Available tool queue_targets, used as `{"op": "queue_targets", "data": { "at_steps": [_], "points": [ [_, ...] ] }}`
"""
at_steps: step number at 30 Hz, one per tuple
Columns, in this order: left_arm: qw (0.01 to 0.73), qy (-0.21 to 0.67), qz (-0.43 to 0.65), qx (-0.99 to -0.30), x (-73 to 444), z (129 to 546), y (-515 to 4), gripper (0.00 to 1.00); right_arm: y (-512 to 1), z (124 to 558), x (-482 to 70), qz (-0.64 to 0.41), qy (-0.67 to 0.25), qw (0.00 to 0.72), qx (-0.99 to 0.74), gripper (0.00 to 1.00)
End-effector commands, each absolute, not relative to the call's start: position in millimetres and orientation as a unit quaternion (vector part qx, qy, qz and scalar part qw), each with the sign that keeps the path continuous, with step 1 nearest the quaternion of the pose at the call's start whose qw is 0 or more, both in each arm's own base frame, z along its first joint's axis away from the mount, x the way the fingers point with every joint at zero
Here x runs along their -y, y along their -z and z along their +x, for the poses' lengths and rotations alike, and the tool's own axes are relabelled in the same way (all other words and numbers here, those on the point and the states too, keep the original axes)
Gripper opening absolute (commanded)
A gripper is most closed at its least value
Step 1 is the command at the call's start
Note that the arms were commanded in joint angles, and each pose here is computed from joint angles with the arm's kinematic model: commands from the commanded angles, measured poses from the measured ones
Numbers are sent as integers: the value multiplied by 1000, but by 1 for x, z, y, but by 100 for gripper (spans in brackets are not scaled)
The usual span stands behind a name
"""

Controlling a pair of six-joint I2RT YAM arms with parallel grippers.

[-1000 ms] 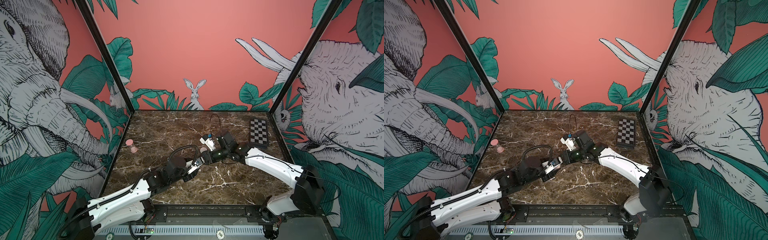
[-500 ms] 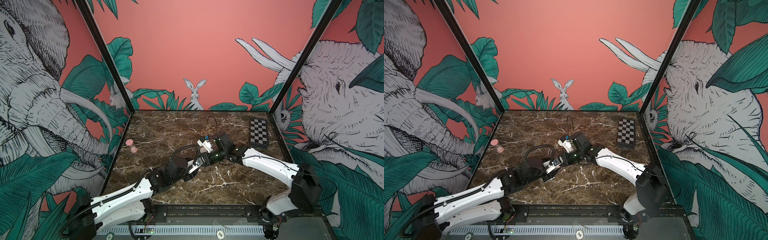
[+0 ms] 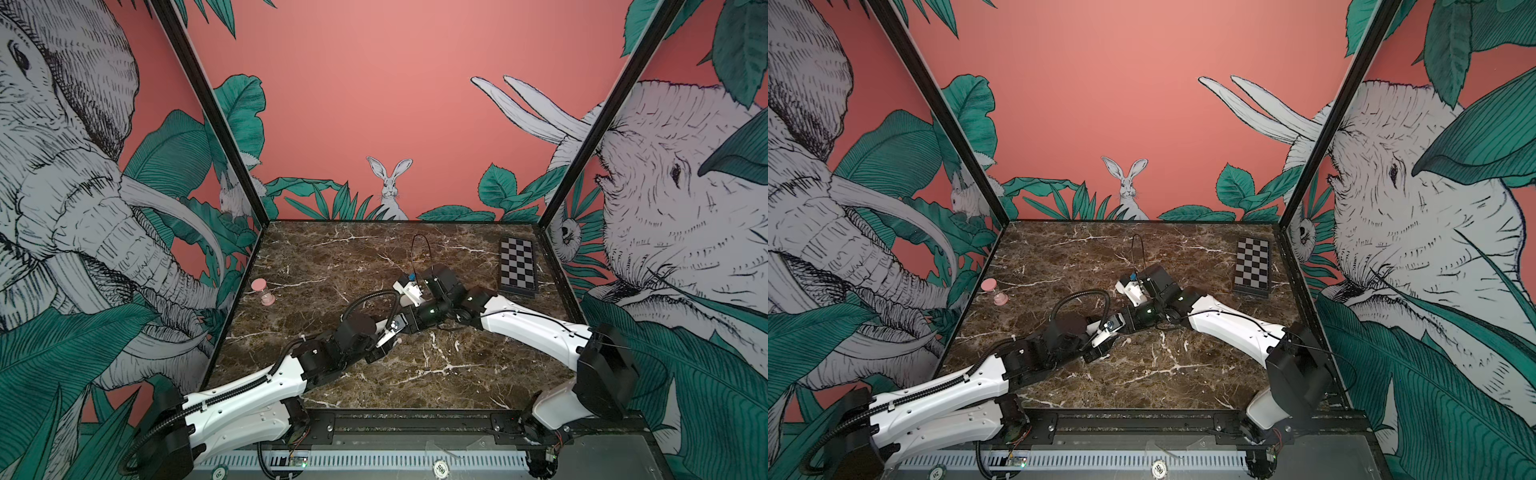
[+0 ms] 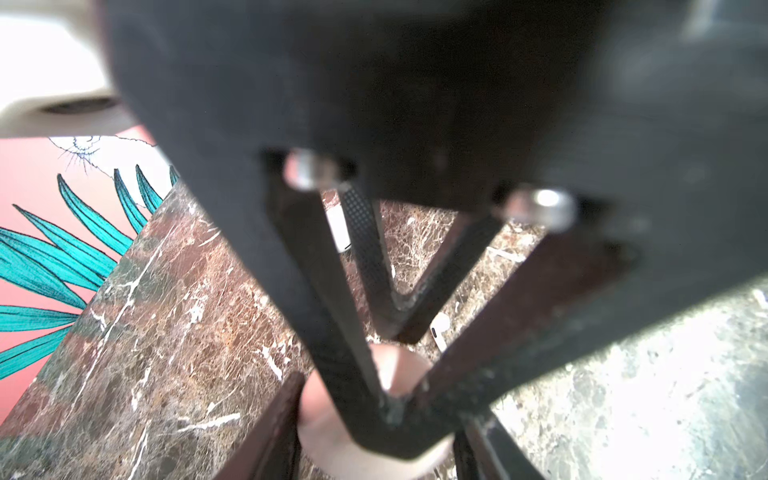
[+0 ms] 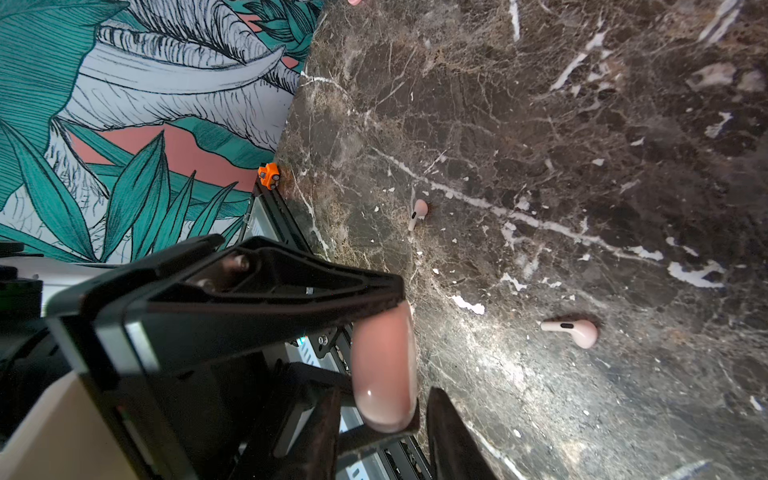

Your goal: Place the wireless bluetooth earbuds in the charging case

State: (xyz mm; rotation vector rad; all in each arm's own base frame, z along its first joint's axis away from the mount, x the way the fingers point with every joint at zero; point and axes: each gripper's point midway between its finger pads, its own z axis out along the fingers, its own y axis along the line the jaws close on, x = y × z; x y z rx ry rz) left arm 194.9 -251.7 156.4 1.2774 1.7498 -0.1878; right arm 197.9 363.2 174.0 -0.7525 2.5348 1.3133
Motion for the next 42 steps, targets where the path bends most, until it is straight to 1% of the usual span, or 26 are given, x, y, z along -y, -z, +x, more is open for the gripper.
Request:
{"op": "queue_targets", "data": {
  "at_steps": [1,4,7,9,20,25,31,35,40,42],
  "points": [
    [492,91,514,-696,261,197,-174,0,-172,190,-374,-269,-451,92,-846,33],
    [492,91,513,-697,261,198,-174,0,-172,191,-376,-267,-454,95,-845,32],
    [493,92,511,-698,262,198,-175,0,-171,192,-378,-264,-456,92,-845,38],
    [492,93,511,-699,262,198,-174,0,-171,192,-380,-264,-458,92,-844,39],
    [485,117,484,-719,263,197,-182,0,-181,191,-374,-274,-462,126,-834,38],
    [476,129,476,-728,263,194,-187,0,-188,191,-366,-278,-454,145,-834,40],
    [471,149,476,-727,266,189,-191,0,-195,189,-366,-279,-470,156,-823,41],
    [469,159,480,-724,268,185,-192,0,-193,189,-369,-276,-476,149,-822,38],
    [468,158,481,-725,268,185,-191,0,-194,190,-370,-271,-479,148,-822,27],
    [470,154,477,-726,267,187,-192,0,-195,188,-371,-272,-483,146,-820,25]
  ]
}}
